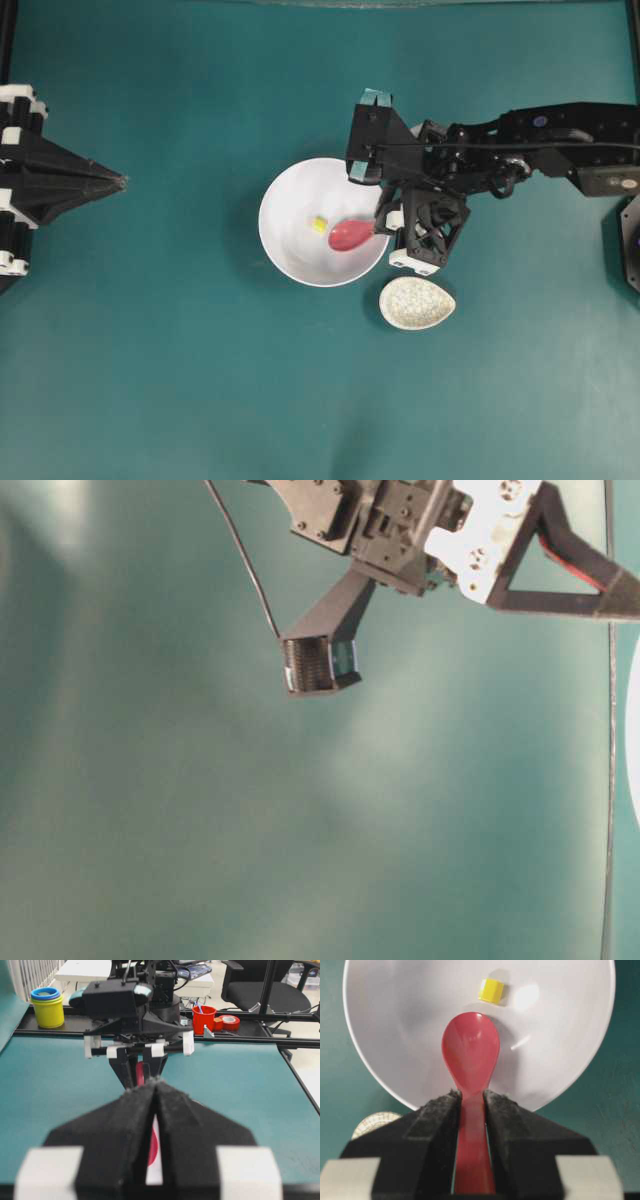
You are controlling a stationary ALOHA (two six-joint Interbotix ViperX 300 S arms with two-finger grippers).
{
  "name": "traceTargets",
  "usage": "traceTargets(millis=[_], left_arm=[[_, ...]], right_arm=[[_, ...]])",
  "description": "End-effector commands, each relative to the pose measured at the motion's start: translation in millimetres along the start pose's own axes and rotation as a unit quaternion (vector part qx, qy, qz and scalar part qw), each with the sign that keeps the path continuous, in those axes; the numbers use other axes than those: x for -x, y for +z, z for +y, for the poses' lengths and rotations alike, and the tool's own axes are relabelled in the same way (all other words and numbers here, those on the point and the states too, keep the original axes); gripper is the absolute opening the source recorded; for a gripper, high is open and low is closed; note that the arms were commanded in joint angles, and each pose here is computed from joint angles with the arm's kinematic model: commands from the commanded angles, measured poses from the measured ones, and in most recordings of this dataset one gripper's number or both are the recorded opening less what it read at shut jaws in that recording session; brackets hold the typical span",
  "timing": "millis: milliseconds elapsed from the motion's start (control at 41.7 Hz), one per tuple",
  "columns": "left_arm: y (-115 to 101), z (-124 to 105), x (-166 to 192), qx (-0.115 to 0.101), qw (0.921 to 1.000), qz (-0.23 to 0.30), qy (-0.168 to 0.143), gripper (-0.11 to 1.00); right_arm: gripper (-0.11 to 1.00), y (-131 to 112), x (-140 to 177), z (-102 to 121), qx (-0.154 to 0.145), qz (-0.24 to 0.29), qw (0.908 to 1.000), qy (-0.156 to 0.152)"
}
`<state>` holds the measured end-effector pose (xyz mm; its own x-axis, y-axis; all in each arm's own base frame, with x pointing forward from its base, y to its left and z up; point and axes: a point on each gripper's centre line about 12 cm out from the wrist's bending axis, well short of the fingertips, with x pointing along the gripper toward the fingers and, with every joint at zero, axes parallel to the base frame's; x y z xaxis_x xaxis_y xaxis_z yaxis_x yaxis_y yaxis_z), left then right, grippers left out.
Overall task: Scoop the yellow hexagonal prism block from the bowl with a spoon using the right arm.
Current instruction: 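Lower the spoon into the bowl and slide it under the yellow block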
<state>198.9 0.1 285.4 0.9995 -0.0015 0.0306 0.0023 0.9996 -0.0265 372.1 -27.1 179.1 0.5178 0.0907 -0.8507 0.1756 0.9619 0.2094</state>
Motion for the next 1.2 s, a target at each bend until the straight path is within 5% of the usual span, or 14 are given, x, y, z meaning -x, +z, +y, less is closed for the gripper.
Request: traceTargets(millis=[0, 767, 1175], left_arm=[[4, 0, -2, -0.001, 1.0000, -0.005, 0.001, 0.00], [6, 0, -1, 0.000, 1.0000, -0.008, 0.001, 0.00], [6, 0, -1, 0.000, 1.0000, -0.008, 0.001, 0.00]], right_arm=[[0.22, 13, 6, 2, 0.001, -0.027, 0.9996, 0.001], [0.22, 41, -7, -6, 0.002, -0.095, 0.9954, -0.014], [0.22, 62, 32, 4, -0.026, -0.148, 0.9886, 0.002]])
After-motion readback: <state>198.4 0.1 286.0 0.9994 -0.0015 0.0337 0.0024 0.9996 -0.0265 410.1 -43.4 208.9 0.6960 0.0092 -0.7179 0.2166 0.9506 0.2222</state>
